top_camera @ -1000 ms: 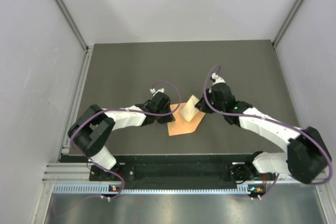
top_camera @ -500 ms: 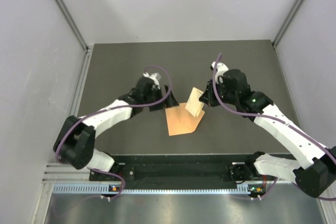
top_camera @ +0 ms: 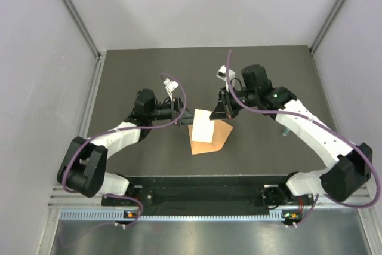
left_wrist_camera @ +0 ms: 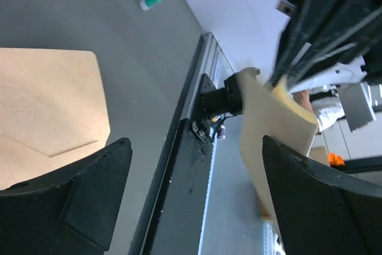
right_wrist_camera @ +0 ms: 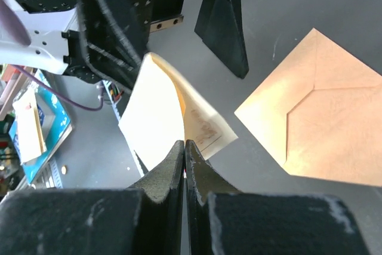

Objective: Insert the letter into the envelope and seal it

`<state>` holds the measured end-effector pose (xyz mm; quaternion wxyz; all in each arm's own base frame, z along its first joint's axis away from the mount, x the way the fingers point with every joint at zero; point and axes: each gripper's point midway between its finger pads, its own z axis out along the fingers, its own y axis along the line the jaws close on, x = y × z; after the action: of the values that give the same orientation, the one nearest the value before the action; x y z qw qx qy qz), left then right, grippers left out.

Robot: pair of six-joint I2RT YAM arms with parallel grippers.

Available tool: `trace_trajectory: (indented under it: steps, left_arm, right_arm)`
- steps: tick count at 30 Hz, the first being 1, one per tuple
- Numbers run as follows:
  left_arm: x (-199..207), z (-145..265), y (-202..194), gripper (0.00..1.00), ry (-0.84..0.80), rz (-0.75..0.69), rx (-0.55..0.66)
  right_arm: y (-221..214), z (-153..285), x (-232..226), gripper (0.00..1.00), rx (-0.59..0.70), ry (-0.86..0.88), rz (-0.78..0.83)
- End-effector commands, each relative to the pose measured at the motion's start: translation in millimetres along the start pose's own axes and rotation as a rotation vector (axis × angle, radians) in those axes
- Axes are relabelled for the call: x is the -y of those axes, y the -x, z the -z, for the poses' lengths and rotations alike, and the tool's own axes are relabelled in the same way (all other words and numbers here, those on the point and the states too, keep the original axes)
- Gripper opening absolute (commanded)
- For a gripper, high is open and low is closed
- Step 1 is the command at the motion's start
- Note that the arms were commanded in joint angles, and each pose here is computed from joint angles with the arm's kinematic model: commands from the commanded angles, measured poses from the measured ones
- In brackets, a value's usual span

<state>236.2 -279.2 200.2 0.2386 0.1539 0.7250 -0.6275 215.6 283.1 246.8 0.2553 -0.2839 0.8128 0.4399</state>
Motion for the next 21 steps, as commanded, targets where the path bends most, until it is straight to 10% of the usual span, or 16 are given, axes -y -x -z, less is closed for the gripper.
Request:
trace_trajectory:
  steps: [1, 21]
  left_arm:
    - [30, 4, 6, 0.90, -0.130, -0.106, -0.010]
    - [14, 16, 31, 0.99, -0.091, -0.082, 0.089]
  right_arm:
    - [21, 3, -14, 0.00, 0.022, 0.067, 0.066]
    - [-9, 31, -14, 0.00, 0.064, -0.008, 0.138]
